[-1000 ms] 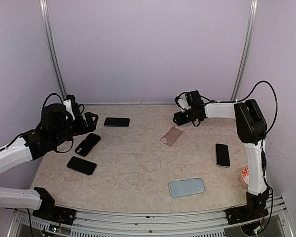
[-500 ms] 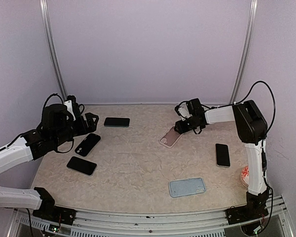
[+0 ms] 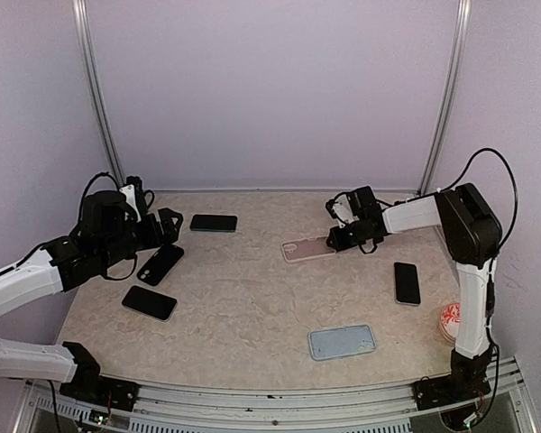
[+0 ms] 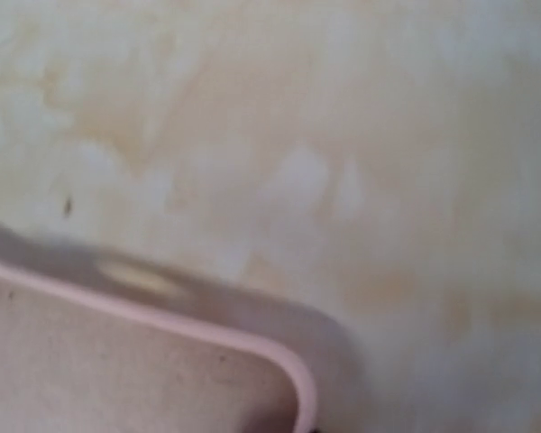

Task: Put the phone into the phone case
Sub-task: Pick up the phone case from the center of the board, then place the phone case at the center of the board.

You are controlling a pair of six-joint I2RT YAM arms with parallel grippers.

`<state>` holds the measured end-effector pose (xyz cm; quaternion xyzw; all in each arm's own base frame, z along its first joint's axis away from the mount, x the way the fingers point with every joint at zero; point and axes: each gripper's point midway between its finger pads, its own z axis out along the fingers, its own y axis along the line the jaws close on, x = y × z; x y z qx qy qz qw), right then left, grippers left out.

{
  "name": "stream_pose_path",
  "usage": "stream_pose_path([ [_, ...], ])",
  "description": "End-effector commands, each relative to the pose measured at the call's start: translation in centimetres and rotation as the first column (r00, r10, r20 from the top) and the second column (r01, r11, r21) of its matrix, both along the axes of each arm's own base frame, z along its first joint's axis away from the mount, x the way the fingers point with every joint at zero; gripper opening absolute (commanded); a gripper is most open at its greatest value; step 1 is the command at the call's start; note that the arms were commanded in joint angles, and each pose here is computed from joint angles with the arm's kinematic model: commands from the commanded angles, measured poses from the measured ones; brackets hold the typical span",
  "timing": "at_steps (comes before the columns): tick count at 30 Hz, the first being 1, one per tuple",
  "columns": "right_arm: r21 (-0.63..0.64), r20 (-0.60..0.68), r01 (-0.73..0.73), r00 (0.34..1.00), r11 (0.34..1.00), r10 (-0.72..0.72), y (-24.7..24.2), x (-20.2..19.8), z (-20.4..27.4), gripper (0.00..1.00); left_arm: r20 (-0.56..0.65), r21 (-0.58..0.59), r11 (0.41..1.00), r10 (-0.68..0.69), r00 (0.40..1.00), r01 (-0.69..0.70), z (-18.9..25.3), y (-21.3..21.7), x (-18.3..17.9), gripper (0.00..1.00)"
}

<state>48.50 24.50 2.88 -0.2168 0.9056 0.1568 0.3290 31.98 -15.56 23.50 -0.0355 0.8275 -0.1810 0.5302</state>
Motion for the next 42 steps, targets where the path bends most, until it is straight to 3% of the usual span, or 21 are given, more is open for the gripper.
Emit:
stream_pose_path([
  [1,0.05,-0.022,0.05,0.999,0.997,-0.049,0.6,-2.4,1.1,0.09,0.012,-0.015,1.0,-0.009,1.0,0.01,-0.2,-0.2,-0.2,0.99],
  [5,0.032,-0.016,0.093,0.996,0.995,-0.092,1.9,-4.3,0.9,0.0,0.009,-0.026,1.0,-0.014,1.0,0.015,-0.6,-0.4,-0.3,0.99],
  [27,0.181,-0.184,0.434,0.897,0.883,-0.403,9.1,-10.0,0.7,0.0,0.0,-0.037,0.999,-0.019,1.0,0.019,-1.6,-0.3,-0.7,0.99],
  [31,0.198,-0.188,0.435,0.896,0.878,-0.401,9.4,-10.2,1.1,0.11,0.004,-0.032,0.999,-0.015,1.0,0.015,-1.5,-0.1,-0.8,0.99],
  [37,0.151,-0.12,0.414,0.909,0.897,-0.399,7.9,-10.5,2.7,0.55,0.011,-0.027,1.0,-0.01,1.0,0.01,-1.3,0.2,-1.0,0.99],
  [42,0.083,-0.033,0.444,0.896,0.892,-0.443,3.7,-11.2,5.1,0.75,0.017,-0.028,1.0,-0.01,1.0,0.011,-1.1,0.2,-1.0,0.99],
])
